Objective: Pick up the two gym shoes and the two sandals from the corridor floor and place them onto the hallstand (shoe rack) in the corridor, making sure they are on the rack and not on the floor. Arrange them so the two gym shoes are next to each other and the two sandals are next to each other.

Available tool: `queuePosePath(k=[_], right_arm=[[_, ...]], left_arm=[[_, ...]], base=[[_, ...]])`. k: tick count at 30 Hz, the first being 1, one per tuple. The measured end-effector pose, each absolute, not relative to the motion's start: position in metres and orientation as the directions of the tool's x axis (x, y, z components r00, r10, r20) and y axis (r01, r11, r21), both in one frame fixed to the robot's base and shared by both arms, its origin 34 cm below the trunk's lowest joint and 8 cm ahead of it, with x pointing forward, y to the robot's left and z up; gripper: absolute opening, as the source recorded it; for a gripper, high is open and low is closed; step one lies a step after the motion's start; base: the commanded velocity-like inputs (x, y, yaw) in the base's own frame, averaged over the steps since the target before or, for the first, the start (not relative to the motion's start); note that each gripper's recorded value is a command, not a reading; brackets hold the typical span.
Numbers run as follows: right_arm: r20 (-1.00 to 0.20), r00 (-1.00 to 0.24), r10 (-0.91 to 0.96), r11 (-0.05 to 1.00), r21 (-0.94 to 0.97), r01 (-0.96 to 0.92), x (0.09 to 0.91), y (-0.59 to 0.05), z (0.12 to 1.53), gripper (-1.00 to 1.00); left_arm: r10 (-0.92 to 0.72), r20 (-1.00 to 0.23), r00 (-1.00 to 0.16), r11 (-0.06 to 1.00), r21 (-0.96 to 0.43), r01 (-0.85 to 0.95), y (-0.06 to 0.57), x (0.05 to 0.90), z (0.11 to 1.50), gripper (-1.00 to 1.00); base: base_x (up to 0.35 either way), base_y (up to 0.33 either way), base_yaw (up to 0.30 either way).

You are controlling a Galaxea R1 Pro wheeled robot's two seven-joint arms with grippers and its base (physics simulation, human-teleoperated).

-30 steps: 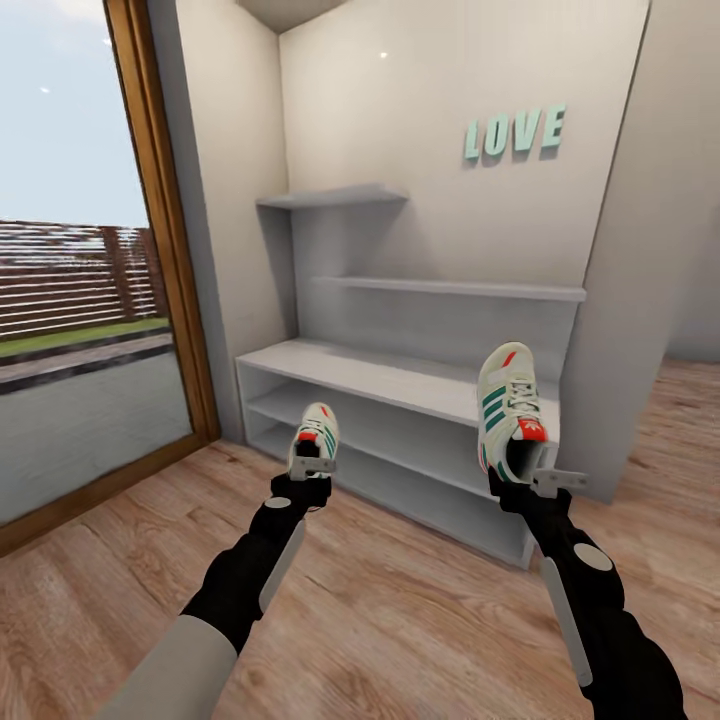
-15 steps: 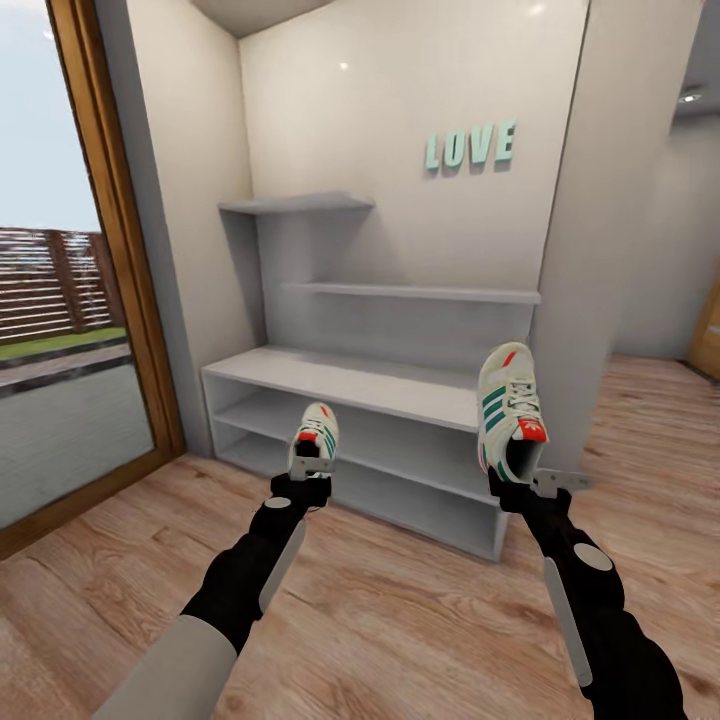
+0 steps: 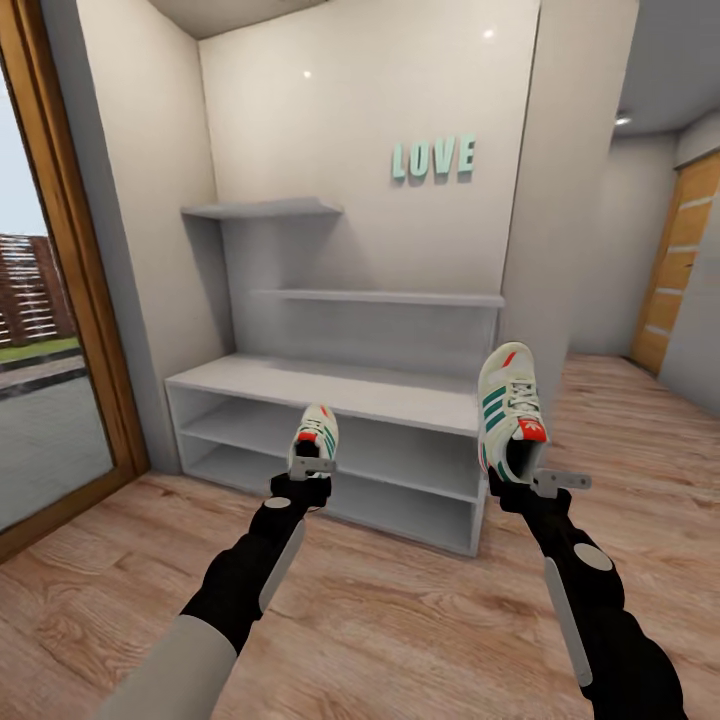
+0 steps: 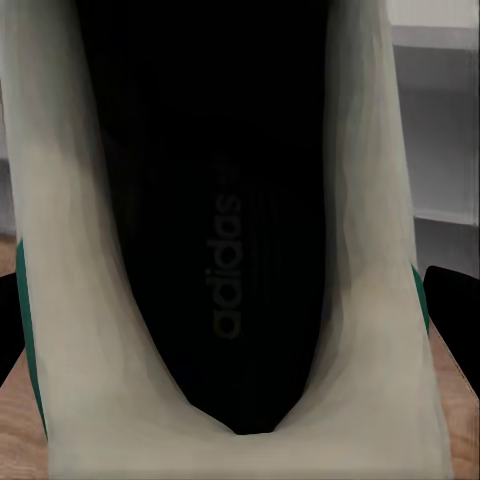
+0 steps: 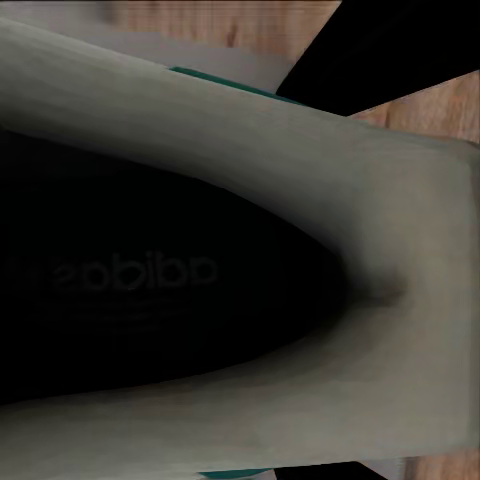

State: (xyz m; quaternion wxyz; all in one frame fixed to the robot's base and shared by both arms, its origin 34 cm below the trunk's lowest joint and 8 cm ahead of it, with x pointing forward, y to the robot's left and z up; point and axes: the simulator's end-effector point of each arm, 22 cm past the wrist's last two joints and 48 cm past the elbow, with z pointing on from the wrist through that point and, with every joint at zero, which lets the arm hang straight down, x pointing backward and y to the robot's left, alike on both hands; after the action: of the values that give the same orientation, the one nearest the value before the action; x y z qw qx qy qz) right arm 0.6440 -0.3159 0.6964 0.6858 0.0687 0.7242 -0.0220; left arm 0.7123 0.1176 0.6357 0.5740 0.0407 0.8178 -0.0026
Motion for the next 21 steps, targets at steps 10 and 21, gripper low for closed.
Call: queuePosePath(k=[10, 21], right_arm=[[-0.997, -0.039, 0.069, 0.990, 0.063, 0.129, 0.642, -0.316, 0.703, -1.00], [-0.997, -0.026, 0.069, 0.990, 0.065, 0.129, 0.640, -0.316, 0.710, -1.00]], left_arm=[[0.063, -0.943, -0.327, 0.997, 0.043, 0.069, 0.118, 0.711, 0.643, -1.00], [0.062, -0.947, -0.316, 0.997, 0.042, 0.069, 0.117, 0.709, 0.650, -1.00]], base=[[0.000, 0.000, -0.224], [0.000, 0.000, -0.224]])
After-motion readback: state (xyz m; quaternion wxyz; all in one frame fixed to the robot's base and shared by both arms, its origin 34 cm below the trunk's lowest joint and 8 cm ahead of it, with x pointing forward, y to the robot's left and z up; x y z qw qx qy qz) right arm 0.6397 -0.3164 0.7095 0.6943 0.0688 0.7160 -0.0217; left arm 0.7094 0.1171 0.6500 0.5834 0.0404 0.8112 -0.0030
